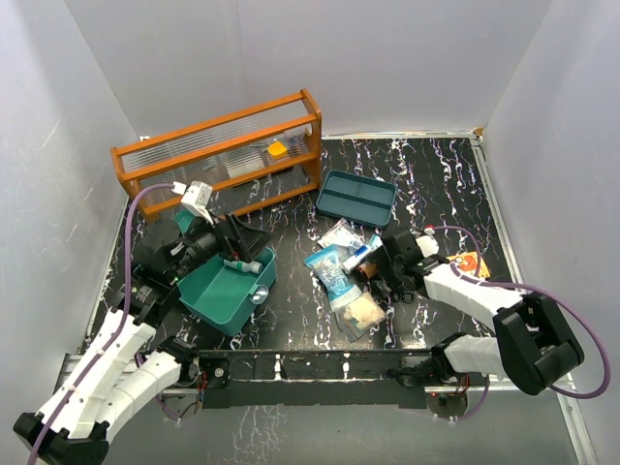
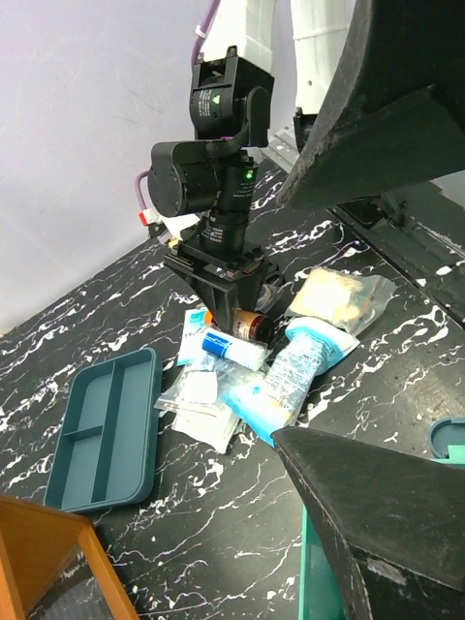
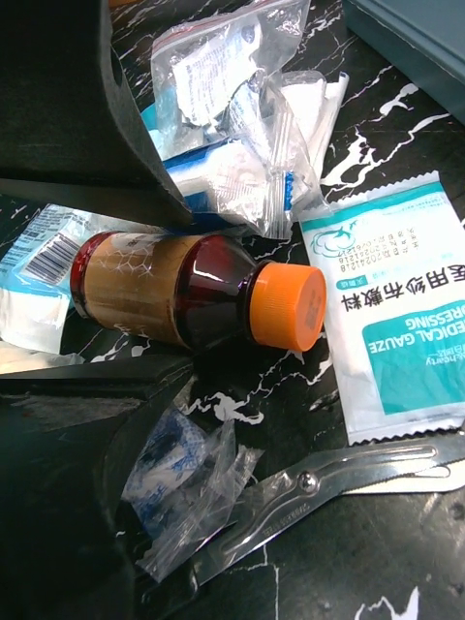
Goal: Organize the medicine kit
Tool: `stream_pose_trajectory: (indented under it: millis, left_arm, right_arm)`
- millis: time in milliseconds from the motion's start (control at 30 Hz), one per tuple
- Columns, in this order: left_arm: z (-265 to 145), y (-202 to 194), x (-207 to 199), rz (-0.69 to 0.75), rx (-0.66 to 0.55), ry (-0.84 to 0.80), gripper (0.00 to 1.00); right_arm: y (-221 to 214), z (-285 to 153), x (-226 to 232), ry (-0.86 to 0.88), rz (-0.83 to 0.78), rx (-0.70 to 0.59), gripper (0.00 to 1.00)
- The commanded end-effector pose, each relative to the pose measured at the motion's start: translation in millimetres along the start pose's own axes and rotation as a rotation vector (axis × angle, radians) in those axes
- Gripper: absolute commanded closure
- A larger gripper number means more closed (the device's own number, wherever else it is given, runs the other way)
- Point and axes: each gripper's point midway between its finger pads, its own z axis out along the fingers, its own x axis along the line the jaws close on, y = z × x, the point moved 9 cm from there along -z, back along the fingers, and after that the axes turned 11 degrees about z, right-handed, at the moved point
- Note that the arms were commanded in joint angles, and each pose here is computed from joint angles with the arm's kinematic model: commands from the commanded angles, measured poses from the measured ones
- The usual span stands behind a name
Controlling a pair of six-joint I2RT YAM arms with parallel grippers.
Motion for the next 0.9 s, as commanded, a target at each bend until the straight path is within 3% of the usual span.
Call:
stream_pose_trajectory:
  millis: [0,167,400,867]
  left_arm:
    - [3,10,-3,0.023,-0.029,-0.021,0.07]
    - [11,9,-2,0.017,-0.029,-0.048,0.07]
    - [24,-7,5,-0.011,-0.043,-0.085,0.07]
    - [62,-22,10,-0.135,0.034,-0.176,0.09]
  right_arm:
    - [3,4,12,0.057,0.035,-0.015,0.47]
    - [4,6,13,0.060,0.036,-0.011,0.48]
    - [6,-4,18,0.137,0.011,0.016,0.57]
    - [9,-45,29,0.317,-0.019,0.078,0.59]
